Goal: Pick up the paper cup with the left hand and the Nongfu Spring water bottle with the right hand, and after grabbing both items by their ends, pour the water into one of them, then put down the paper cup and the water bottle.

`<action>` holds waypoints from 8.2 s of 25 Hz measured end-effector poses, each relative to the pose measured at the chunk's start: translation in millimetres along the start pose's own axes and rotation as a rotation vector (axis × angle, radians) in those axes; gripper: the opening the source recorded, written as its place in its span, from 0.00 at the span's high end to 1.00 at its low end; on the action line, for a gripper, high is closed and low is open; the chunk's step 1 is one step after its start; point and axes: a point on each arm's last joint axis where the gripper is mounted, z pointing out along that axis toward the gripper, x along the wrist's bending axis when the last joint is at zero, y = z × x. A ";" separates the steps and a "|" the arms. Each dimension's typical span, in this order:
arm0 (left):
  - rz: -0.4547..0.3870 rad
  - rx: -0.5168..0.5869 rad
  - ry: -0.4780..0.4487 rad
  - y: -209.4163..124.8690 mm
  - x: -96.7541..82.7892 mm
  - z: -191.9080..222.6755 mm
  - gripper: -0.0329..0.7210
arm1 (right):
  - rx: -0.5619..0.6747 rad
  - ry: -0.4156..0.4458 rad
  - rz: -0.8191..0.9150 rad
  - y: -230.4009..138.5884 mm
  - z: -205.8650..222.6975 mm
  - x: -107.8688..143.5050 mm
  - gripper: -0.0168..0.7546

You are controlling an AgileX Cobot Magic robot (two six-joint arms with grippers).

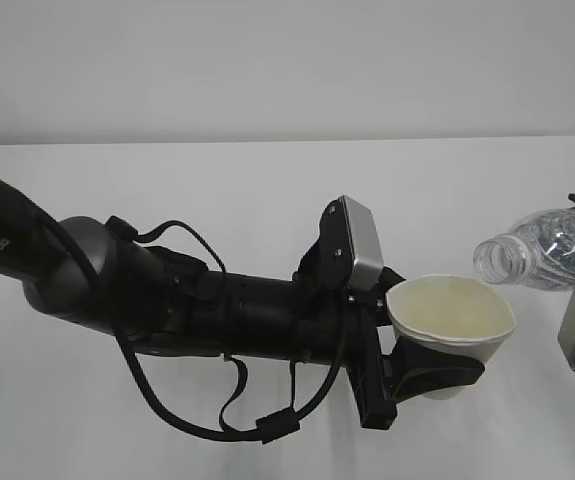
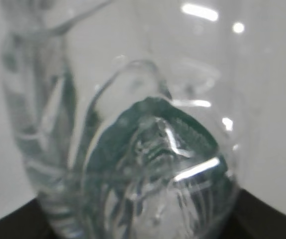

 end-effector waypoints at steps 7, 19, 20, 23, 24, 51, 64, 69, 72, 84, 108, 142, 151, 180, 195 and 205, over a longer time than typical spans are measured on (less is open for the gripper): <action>-0.025 0.002 -0.002 -0.7 -0.1 0.1 0.38 | -0.002 -0.008 -0.017 0.2 0.0 -0.7 0.41; -0.040 0.004 -0.005 -0.9 -0.4 0.1 0.38 | -0.006 -0.040 -0.040 0.7 -0.1 -3.7 0.41; -0.040 0.004 -0.005 -0.9 -0.4 0.1 0.38 | -0.004 -0.041 -0.038 0.4 -0.1 -3.7 0.41; -0.040 0.005 -0.006 -0.9 -0.5 0.1 0.38 | 0.000 -0.042 -0.054 0.1 -0.1 -3.8 0.41; -0.040 0.005 -0.006 -0.9 -0.5 0.1 0.38 | 0.000 -0.042 -0.060 0.1 -0.1 -3.8 0.41; -0.032 0.015 -0.020 -1.8 -1.9 0.1 0.39 | 0.018 -0.078 -0.126 -1.1 0.0 -7.7 0.41; -0.032 0.015 -0.020 -1.8 -1.9 0.1 0.39 | 0.018 -0.090 -0.158 -0.7 1.4 -11.3 0.41; -0.032 0.015 -0.020 -1.8 -1.9 0.1 0.39 | 0.018 -0.090 -0.160 -0.7 1.4 -11.3 0.41; -0.032 0.015 -0.020 -1.8 -1.9 0.1 0.39 | 0.019 -0.090 -0.162 -0.7 1.4 -11.3 0.41; -0.032 0.015 -0.020 -1.8 -1.9 0.1 0.39 | 0.019 -0.090 -0.178 -0.7 1.4 -11.3 0.41; -0.031 0.016 -0.022 -1.9 -2.0 0.1 0.39 | 0.019 -0.090 -0.182 -0.7 1.4 -11.3 0.41; -0.033 0.019 -0.019 -2.2 -1.8 0.1 0.39 | 0.017 -0.112 -0.186 -0.3 1.2 -13.3 0.41; -0.033 0.019 -0.019 -2.2 -1.8 0.1 0.39 | 0.017 -0.112 -0.188 -0.3 1.2 -13.3 0.41; -0.036 0.017 -0.015 -2.0 -1.4 0.1 0.39 | 0.018 -0.112 -0.202 -0.3 1.2 -13.3 0.41; -0.036 0.017 -0.015 -2.0 -1.4 0.1 0.39 | 0.018 -0.112 -0.204 -0.3 1.2 -13.3 0.41; -0.036 0.017 -0.015 -2.0 -1.4 0.1 0.39 | 0.018 -0.112 -0.207 -0.3 1.2 -13.3 0.41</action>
